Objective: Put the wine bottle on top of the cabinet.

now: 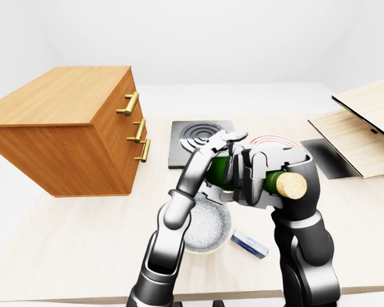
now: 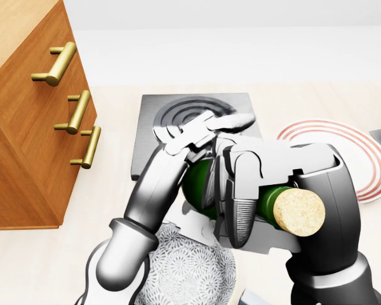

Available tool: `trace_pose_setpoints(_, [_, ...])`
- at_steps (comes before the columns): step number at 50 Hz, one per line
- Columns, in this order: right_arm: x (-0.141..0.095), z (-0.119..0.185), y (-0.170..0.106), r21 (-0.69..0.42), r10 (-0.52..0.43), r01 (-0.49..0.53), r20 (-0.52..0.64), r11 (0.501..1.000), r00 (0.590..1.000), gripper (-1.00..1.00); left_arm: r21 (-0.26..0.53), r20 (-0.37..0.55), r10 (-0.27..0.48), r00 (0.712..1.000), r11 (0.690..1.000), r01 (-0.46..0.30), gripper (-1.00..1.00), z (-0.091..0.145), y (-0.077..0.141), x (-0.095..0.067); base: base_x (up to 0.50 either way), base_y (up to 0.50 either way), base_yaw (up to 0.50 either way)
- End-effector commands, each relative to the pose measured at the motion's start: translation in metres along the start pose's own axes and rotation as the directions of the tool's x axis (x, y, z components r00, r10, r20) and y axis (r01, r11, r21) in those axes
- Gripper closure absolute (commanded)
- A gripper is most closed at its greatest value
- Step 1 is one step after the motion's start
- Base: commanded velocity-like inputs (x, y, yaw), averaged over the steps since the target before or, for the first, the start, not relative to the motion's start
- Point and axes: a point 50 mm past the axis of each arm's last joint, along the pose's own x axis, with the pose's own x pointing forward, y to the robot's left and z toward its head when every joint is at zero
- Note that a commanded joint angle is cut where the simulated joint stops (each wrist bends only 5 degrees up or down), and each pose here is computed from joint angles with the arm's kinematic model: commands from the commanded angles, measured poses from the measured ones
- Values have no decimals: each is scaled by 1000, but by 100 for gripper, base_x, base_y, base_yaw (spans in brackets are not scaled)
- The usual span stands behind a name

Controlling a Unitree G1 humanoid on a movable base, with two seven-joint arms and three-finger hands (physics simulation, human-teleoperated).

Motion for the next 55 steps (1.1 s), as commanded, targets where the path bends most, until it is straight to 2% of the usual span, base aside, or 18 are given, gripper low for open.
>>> trace_pose_setpoints(1, [35,56,10,51,66,-90,356,995,932,100,-50,-32,-64,997,997,62,100,-9,-9,-5,0,0,0])
trace_pose_setpoints(15, [33,60,8,55,53,-79,374,995,926,100,-43,-33,-89,996,995,87,100,-8,-12,-9,0,0,0])
trace_pose_setpoints(31, [34,57,7,65,41,-69,361,996,932,99,-47,-22,-72,997,996,70,100,-6,-9,-9,0,0,0])
trace_pose_setpoints(32, [35,57,7,56,36,-60,361,997,932,95,-47,-16,-71,997,996,70,100,-4,-8,-9,0,0,0])
trace_pose_setpoints(33, [36,52,5,61,42,-67,344,996,938,-100,-47,-9,-70,998,997,69,100,-3,-8,-9,0,0,0])
trace_pose_setpoints(42, [33,31,3,59,34,-49,233,997,972,-100,-51,-1,-70,998,996,70,100,-1,-8,-9,0,0,0])
trace_pose_setpoints(50, [32,30,4,57,38,-52,230,997,973,-100,-54,-4,-69,998,996,69,100,-2,-7,-9,0,0,0])
trace_pose_setpoints(53, [31,28,4,57,39,-53,217,997,975,-100,-51,22,-66,998,996,67,100,4,-6,-8,0,0,0])
trace_pose_setpoints(55, [31,24,4,57,41,-53,196,997,980,-100,-44,81,-56,995,997,60,100,17,0,-6,0,0,0])
